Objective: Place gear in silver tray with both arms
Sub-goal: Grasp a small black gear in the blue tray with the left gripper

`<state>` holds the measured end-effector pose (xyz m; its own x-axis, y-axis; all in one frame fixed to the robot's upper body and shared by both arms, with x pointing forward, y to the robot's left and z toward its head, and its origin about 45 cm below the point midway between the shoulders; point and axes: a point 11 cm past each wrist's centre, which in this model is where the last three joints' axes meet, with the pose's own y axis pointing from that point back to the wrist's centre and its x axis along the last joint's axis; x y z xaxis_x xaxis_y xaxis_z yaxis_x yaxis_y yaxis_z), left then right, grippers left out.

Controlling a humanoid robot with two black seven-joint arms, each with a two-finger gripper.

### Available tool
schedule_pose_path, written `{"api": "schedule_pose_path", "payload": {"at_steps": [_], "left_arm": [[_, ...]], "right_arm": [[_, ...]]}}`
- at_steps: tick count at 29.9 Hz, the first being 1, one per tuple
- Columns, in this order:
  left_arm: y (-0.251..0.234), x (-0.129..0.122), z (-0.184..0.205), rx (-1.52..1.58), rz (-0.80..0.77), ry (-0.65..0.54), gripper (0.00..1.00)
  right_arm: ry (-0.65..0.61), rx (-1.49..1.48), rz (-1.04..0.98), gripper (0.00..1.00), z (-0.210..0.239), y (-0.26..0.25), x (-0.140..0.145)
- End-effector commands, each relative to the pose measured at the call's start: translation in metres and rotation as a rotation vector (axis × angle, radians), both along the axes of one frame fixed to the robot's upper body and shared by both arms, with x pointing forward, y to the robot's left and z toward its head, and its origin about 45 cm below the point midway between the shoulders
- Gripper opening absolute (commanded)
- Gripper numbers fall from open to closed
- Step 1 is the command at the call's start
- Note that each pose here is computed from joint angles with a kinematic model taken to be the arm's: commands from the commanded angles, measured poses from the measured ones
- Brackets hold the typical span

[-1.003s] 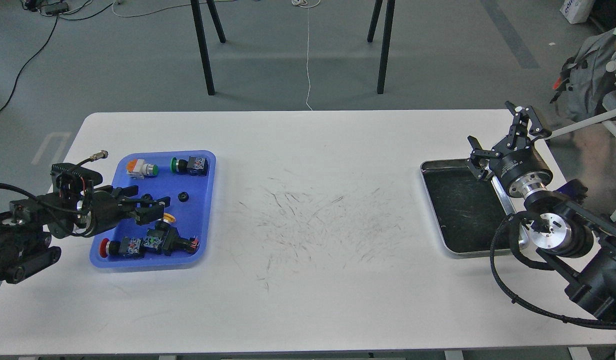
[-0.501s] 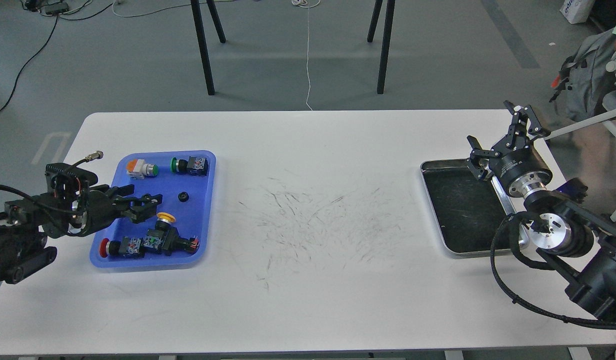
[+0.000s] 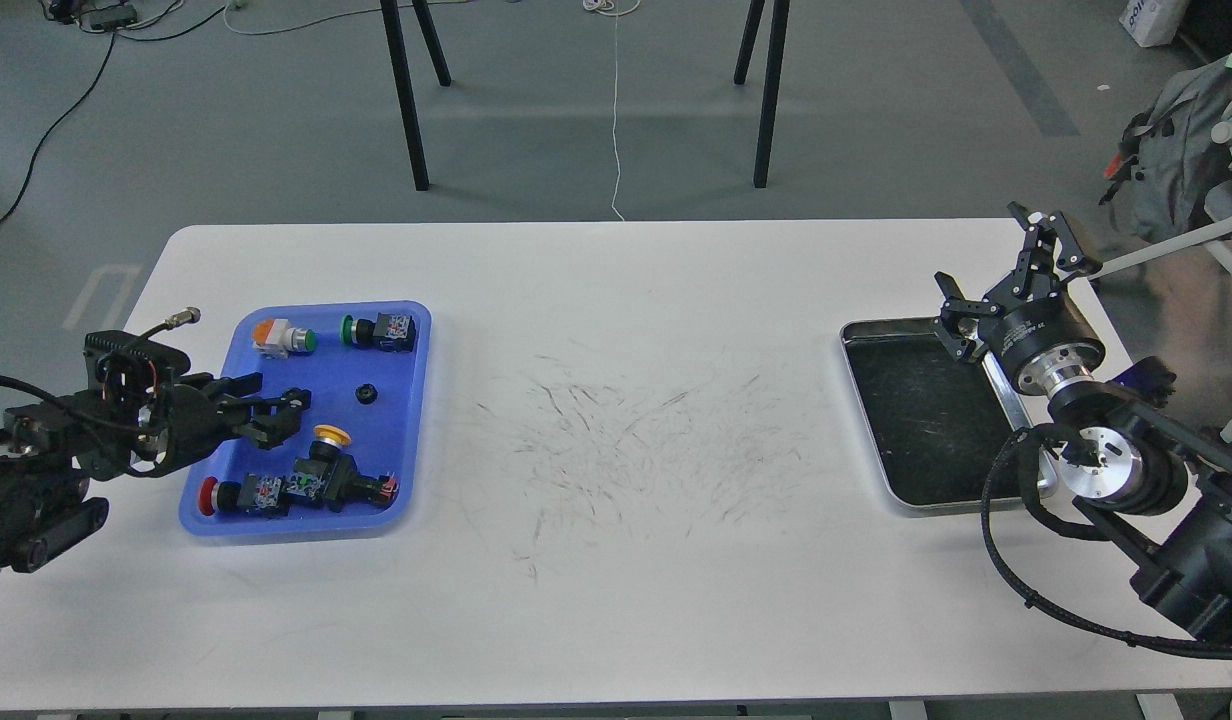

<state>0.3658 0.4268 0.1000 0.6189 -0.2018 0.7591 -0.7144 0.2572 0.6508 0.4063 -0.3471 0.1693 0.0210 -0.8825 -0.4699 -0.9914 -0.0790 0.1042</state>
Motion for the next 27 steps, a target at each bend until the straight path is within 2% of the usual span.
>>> {"api": "schedule_pose_path", "payload": {"at_steps": [1, 4, 12, 20, 27], "left_arm": [[-0.003, -0.0005, -0.0019, -0.001, -0.008, 0.0, 0.63], [-0.0066, -0.0016, -0.0049, -0.004, -0.016, 0.006, 0.57], [-0.008, -0.0018, -0.0053, 0.0, -0.027, -0.004, 0.54], [-0.0068, -0.0034, -0.0063, 0.005, -0.033, -0.017, 0.39], [-0.006, -0.0033, -0.0057, 0.002, -0.028, -0.025, 0.31]], "right_arm": [[0.001, -0.001, -0.001, 1.0, -0.0002, -0.0005, 0.0], [0.001, -0.001, -0.001, 1.0, -0.0002, -0.0005, 0.0], [0.003, -0.004, -0.001, 1.0, -0.0013, -0.0009, -0.0007], [0.003, -0.004, -0.001, 1.0, -0.0013, -0.0009, -0.0007], [0.002, -0.015, 0.004, 1.0, -0.0014, -0.0008, -0.0007]]}}
